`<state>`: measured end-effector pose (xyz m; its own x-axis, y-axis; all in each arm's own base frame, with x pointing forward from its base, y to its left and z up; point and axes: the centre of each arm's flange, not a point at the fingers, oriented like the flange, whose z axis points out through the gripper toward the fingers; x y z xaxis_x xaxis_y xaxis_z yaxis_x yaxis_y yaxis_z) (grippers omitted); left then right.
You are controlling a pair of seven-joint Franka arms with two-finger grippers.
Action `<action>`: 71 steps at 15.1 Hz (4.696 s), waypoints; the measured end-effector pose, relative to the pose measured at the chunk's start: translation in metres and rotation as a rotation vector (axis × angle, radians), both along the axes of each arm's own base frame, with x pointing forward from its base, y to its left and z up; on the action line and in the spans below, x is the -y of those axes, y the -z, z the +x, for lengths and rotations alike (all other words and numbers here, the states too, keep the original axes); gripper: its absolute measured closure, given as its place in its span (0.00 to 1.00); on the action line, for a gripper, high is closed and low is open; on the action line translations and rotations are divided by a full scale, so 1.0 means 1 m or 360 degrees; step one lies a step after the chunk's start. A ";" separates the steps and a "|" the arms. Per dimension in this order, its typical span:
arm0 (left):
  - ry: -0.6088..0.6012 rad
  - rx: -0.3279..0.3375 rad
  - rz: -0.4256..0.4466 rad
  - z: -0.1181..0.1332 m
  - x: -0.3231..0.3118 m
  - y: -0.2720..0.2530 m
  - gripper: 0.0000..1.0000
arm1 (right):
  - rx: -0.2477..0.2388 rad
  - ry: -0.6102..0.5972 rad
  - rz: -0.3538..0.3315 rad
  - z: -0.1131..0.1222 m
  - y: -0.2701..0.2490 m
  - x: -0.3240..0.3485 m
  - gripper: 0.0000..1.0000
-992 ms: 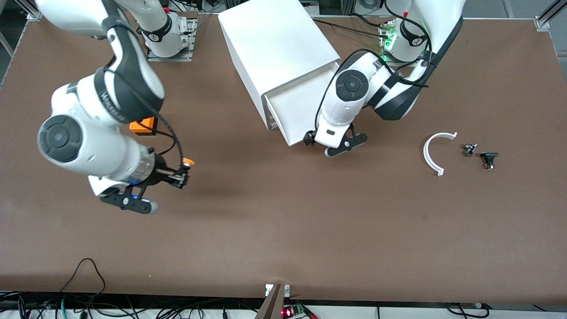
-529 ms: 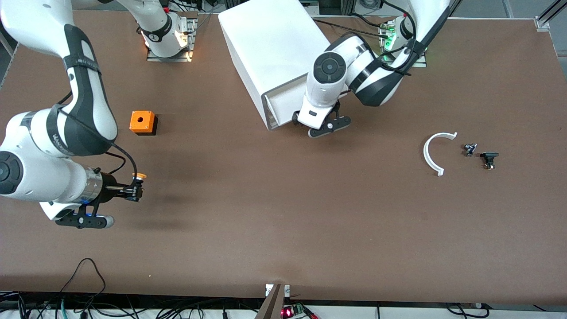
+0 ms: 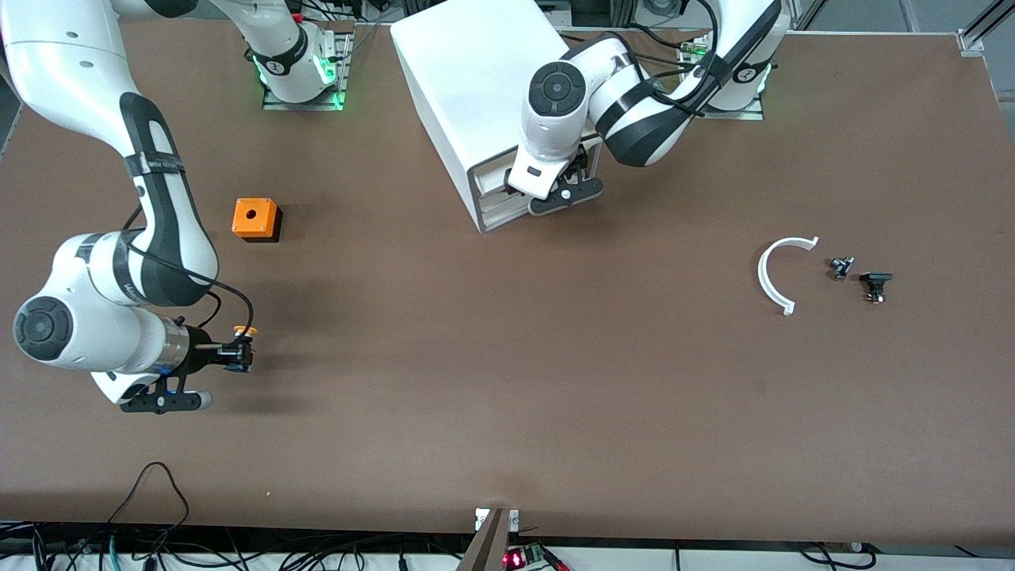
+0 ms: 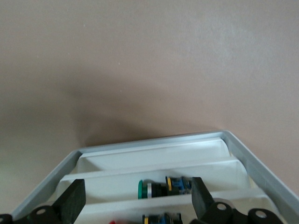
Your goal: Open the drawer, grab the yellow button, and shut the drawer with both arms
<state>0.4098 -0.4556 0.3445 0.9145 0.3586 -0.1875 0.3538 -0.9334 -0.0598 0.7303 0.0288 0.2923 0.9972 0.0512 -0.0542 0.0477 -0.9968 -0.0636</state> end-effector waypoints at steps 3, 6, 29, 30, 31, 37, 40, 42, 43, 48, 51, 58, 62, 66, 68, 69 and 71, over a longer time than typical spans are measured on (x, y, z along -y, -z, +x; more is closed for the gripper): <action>0.0002 -0.0008 0.0003 -0.010 0.006 0.000 0.00 | 0.0008 -0.0046 0.0009 0.000 0.030 0.009 0.59; 0.0005 -0.0010 0.0003 -0.012 0.007 0.000 0.00 | 0.0002 -0.0062 0.0006 0.000 0.053 0.012 0.59; 0.0661 0.0128 -0.0151 0.193 -0.298 -0.179 0.00 | 0.0039 0.0060 -0.0062 0.004 0.079 0.020 0.00; 0.0717 0.0147 -0.0151 0.197 -0.314 -0.186 0.00 | 0.0059 0.0080 -0.0083 0.006 0.065 0.020 0.00; 0.0760 0.0164 -0.0140 0.200 -0.331 -0.192 0.00 | 0.0075 0.0098 -0.0096 0.007 0.050 0.021 0.00; 0.0751 0.0216 -0.0105 0.197 -0.404 -0.214 0.00 | 0.0145 0.0156 -0.0128 -0.009 -0.042 0.019 0.00; 0.0734 0.0332 -0.0052 0.186 -0.421 -0.225 0.00 | 0.0165 0.0171 -0.0141 -0.030 -0.074 0.016 0.00; 0.0731 0.0372 -0.0032 0.173 -0.423 -0.233 0.00 | 0.0184 0.0187 -0.0150 -0.046 -0.096 0.014 0.00; 0.0735 0.0373 -0.0030 0.167 -0.422 -0.235 0.00 | 0.0197 0.0189 -0.0154 -0.054 -0.108 0.012 0.00; 0.0765 0.0331 -0.0038 0.158 -0.420 -0.230 0.00 | 0.0200 0.0185 -0.0183 -0.099 -0.174 0.004 0.00; 0.0776 0.0326 -0.0040 0.157 -0.416 -0.229 0.00 | 0.0173 0.0225 -0.0199 -0.122 -0.214 -0.002 0.00; 0.0779 0.0326 -0.0040 0.157 -0.415 -0.229 0.00 | 0.0172 0.0251 -0.0204 -0.156 -0.280 -0.015 0.00; 0.0796 0.0326 -0.0042 0.156 -0.409 -0.229 0.00 | 0.0149 0.0242 -0.0090 -0.160 -0.301 -0.031 0.00; 0.0797 0.0326 -0.0042 0.156 -0.409 -0.229 0.00 | 0.0145 0.0242 -0.0063 -0.163 -0.323 -0.032 0.00; 0.0797 0.0326 -0.0042 0.156 -0.409 -0.229 0.00 | 0.0140 0.0240 -0.0062 -0.162 -0.329 -0.032 0.00; 0.0797 0.0326 -0.0042 0.156 -0.409 -0.229 0.00 | 0.0127 0.0234 -0.0062 -0.161 -0.330 -0.031 0.00; 0.0797 0.0326 -0.0042 0.156 -0.409 -0.229 0.00 | 0.0115 0.0169 -0.0062 -0.160 -0.328 -0.031 0.00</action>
